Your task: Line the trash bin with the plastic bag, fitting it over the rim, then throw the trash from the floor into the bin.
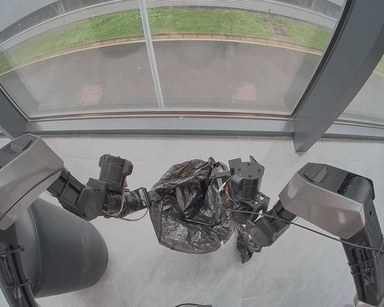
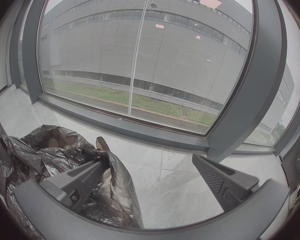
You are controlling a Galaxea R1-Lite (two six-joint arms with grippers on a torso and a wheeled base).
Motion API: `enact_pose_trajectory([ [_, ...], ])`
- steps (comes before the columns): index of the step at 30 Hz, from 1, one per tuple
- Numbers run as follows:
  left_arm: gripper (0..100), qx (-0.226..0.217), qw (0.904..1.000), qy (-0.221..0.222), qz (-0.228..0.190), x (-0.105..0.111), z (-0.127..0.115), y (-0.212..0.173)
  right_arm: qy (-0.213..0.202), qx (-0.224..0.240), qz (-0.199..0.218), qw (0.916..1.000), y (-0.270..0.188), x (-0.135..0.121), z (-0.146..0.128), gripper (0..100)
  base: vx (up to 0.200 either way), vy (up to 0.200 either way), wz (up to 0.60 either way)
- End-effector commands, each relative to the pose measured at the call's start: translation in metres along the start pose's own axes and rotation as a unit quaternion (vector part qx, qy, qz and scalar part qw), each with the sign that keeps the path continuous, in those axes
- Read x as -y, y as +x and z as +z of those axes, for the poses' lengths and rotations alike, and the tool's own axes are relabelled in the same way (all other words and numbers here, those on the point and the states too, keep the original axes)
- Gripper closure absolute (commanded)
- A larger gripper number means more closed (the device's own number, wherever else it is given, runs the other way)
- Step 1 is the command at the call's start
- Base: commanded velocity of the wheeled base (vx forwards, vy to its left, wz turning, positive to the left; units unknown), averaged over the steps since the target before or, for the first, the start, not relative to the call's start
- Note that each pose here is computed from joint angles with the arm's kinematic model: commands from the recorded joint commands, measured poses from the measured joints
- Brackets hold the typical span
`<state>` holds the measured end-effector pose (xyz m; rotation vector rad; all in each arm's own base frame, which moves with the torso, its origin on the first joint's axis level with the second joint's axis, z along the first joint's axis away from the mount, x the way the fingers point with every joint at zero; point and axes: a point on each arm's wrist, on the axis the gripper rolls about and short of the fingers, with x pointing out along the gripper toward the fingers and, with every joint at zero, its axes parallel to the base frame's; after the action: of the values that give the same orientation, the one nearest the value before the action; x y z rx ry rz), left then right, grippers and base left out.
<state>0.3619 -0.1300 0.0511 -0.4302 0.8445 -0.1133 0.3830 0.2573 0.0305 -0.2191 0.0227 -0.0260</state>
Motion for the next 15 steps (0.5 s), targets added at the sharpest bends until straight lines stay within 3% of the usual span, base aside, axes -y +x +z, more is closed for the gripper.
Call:
enact_pose_trajectory([
  [1, 0, 0.005, 1.0, 0.002, 0.005, -0.002, -0.002, 0.006, -0.001, 0.0, 0.0, 1.0, 0.0, 0.0, -0.001, 0, 0.0, 0.0, 0.0],
  [8, 0, 0.036, 0.9988, 0.015, 0.029, -0.008, -0.002, 0.016, 0.0, 0.0, 0.002, 1.0, 0.0, 0.0, -0.001, 0, 0.0, 0.0, 0.0],
  [15, 0, 0.057, 0.9981, 0.007, 0.024, -0.009, 0.006, 0.01, 0.0, 0.003, 0.006, 1.0, 0.0, -0.001, -0.004, 0, 0.0, 0.0, 0.0],
])
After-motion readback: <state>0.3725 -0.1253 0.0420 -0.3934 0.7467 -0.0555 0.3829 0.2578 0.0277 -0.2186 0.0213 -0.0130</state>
